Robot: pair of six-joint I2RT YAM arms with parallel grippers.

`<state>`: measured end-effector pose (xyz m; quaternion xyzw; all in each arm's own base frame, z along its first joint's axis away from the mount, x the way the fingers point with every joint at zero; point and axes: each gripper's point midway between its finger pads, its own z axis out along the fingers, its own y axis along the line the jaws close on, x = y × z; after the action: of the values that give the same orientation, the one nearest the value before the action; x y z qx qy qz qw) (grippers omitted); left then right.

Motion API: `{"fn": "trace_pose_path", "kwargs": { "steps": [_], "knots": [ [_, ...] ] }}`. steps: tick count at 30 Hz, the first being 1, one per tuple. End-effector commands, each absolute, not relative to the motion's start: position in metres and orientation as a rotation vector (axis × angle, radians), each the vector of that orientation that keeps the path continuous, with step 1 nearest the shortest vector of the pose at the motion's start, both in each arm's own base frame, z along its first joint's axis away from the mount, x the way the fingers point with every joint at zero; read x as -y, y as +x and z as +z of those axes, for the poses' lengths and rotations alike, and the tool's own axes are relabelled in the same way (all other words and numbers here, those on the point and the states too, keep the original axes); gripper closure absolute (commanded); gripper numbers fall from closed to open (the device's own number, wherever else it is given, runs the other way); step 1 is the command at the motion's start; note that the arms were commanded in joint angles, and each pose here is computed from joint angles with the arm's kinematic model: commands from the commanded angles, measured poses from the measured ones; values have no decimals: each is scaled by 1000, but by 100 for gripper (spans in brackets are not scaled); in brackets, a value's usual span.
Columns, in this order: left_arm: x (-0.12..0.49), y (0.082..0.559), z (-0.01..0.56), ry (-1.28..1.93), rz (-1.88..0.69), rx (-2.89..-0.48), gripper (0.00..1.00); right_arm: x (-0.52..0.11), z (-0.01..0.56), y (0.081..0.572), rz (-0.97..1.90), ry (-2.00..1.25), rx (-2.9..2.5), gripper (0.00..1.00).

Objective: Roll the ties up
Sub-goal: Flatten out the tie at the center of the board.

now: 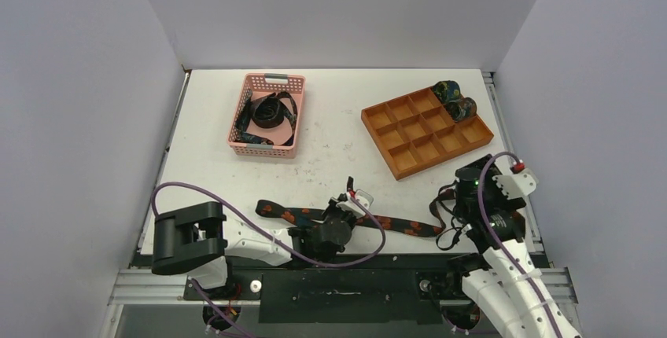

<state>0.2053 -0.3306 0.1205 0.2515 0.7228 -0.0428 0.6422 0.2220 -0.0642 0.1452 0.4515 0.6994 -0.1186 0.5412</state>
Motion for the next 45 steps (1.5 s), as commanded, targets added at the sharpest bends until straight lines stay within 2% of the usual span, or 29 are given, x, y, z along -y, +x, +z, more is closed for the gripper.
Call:
{"fn": "trace_pose_path", "kwargs": {
  "steps": [1, 4, 6, 10, 13, 20, 29, 35, 39, 41, 42, 44, 45],
  "knots": [
    [321, 207, 153, 455, -157, -1612, 100, 70, 212, 222, -269, 1015, -1581, 10],
    [311, 205, 166, 390, -205, -1621, 100, 40, 224, 239, -96, 905, -1669, 10],
    [304, 203, 172, 356, -226, -1626, 100, 0, 209, 253, 82, 770, -1801, 1],
    [282, 198, 181, 285, -238, -1636, 100, -74, 148, 248, 304, 560, -2058, 36],
    [268, 195, 183, 262, -244, -1644, 100, -110, 104, 225, 290, 477, -2190, 46],
    [255, 190, 181, 223, -250, -1650, 100, -130, 49, 182, 235, 520, -2269, 59],
    [241, 184, 184, 198, -257, -1652, 100, -145, -14, 162, 279, 549, -2369, 69],
    [224, 178, 192, 159, -274, -1652, 100, -226, -27, 170, 497, 396, -2385, 75],
    [210, 176, 198, 138, -266, -1645, 100, -312, -31, 180, 675, 266, -2384, 75],
    [203, 176, 201, 127, -257, -1642, 100, -338, -35, 185, 718, 247, -2385, 71],
    [199, 176, 202, 119, -253, -1641, 100, -342, -31, 190, 714, 262, -2367, 63],
    [194, 175, 205, 107, -249, -1640, 100, -335, -9, 200, 701, 297, -2296, 38],
    [193, 175, 206, 103, -251, -1639, 100, -324, 2, 204, 673, 309, -2264, 30]
  ]
}}
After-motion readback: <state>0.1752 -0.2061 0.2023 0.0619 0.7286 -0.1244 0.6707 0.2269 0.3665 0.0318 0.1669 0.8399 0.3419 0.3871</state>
